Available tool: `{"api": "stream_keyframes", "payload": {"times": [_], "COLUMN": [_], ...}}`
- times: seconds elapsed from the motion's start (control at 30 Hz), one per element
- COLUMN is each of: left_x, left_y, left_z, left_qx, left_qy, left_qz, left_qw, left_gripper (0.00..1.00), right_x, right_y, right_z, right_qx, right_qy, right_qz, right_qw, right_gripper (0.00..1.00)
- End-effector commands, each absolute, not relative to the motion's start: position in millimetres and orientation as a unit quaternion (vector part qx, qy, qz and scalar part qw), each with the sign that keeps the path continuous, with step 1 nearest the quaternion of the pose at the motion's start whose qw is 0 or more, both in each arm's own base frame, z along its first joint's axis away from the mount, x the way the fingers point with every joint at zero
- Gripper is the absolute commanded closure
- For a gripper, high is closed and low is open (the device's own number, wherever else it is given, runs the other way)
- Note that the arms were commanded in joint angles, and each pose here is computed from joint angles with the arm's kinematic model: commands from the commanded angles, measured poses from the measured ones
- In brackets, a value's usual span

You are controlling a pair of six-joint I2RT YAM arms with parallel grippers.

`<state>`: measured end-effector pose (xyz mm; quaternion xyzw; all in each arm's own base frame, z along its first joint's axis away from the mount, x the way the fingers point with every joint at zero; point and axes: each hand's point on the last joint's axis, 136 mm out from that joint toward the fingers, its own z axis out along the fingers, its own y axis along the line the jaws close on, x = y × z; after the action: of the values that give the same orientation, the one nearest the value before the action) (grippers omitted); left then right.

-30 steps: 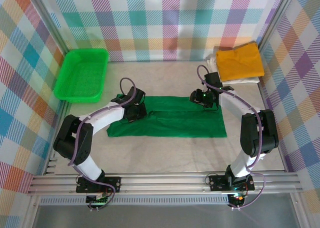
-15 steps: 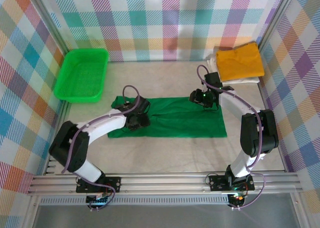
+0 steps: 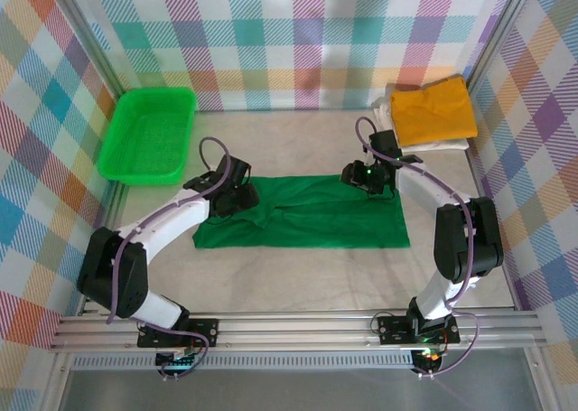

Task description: Fold and stack the t-shirts

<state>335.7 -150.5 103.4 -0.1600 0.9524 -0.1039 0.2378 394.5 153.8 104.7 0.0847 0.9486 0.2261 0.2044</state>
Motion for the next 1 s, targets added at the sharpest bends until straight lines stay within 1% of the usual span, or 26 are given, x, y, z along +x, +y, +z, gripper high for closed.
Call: {"api": "stream_keyframes", "payload": {"times": [0.0, 0.03, 0.1, 0.13, 0.2, 0.23, 0.27, 0.33, 0.37, 0.4, 0.57, 0.6, 0.63, 0.67, 0.7, 0.73, 0.77, 0.8, 0.87, 0.9, 0.93, 0.97], "left_x": [336, 336, 336, 334, 328, 324, 319, 308, 300, 295, 279, 279, 279, 282, 285, 290, 297, 303, 314, 321, 330, 341], "left_y": [-155, -153, -148, -145, -141, -140, -138, -130, -125, -121, -113, -111, -110, -111, -111, -112, -113, -114, -110, -107, -106, -106], "left_z": [82, 76, 67, 63, 54, 50, 47, 38, 33, 31, 26, 29, 33, 41, 53, 67, 85, 107, 146, 163, 175, 183], "left_qx": [-0.165, -0.166, -0.167, -0.17, -0.175, -0.178, -0.181, -0.19, -0.194, -0.196, -0.198, -0.199, -0.199, -0.199, -0.201, -0.202, -0.2, -0.194, -0.192, -0.191, -0.189, -0.185], "left_qy": [0.955, 0.957, 0.959, 0.96, 0.961, 0.961, 0.962, 0.962, 0.963, 0.964, 0.965, 0.965, 0.965, 0.963, 0.959, 0.954, 0.948, 0.942, 0.928, 0.919, 0.912, 0.906], "left_qz": [-0.113, -0.105, -0.087, -0.083, -0.076, -0.075, -0.073, -0.063, -0.054, -0.048, -0.039, -0.036, -0.035, -0.042, -0.049, -0.057, -0.069, -0.081, -0.092, -0.098, -0.109, -0.123], "left_qw": [0.217, 0.213, 0.21, 0.208, 0.201, 0.197, 0.192, 0.183, 0.178, 0.176, 0.165, 0.165, 0.167, 0.178, 0.195, 0.213, 0.236, 0.261, 0.306, 0.33, 0.349, 0.361], "left_gripper": [0.36, 0.38, 0.44, 0.5, 0.7, 0.76, 0.84, 0.89, 0.97, 1.0, 0.99, 0.88, 0.84, 0.85, 0.85, 0.81, 0.71, 0.69, 0.73, 0.73, 0.71, 0.67], "right_x": [396, 395, 395, 395, 395, 395, 395, 395, 395, 396, 399, 399, 400, 401, 402, 403, 403, 404, 406, 407, 409, 412], "right_y": [155, 156, 156, 156, 155, 155, 154, 153, 153, 153, 154, 154, 155, 155, 154, 153, 153, 153, 148, 145, 141, 136], "right_z": [111, 110, 111, 111, 111, 112, 111, 109, 107, 106, 99, 99, 99, 99, 98, 99, 98, 98, 96, 94, 91, 88], "right_qx": [0.075, 0.075, 0.074, 0.073, 0.072, 0.072, 0.071, 0.071, 0.072, 0.072, 0.076, 0.076, 0.076, 0.076, 0.077, 0.078, 0.079, 0.08, 0.093, 0.102, 0.111, 0.12], "right_qy": [0.946, 0.946, 0.945, 0.945, 0.946, 0.946, 0.947, 0.948, 0.949, 0.949, 0.952, 0.952, 0.953, 0.953, 0.954, 0.955, 0.955, 0.956, 0.956, 0.956, 0.956, 0.955], "right_qz": [0.235, 0.235, 0.238, 0.237, 0.235, 0.233, 0.231, 0.227, 0.225, 0.225, 0.224, 0.223, 0.223, 0.222, 0.219, 0.216, 0.214, 0.213, 0.213, 0.213, 0.212, 0.21], "right_qw": [0.212, 0.21, 0.21, 0.211, 0.211, 0.213, 0.213, 0.213, 0.21, 0.21, 0.196, 0.194, 0.193, 0.192, 0.19, 0.19, 0.188, 0.186, 0.179, 0.174, 0.172, 0.169], "right_gripper": [0.52, 0.51, 0.51, 0.51, 0.51, 0.51, 0.51, 0.51, 0.51, 0.51, 0.5, 0.5, 0.5, 0.5, 0.5, 0.5, 0.5, 0.5, 0.51, 0.54, 0.55, 0.59]}}
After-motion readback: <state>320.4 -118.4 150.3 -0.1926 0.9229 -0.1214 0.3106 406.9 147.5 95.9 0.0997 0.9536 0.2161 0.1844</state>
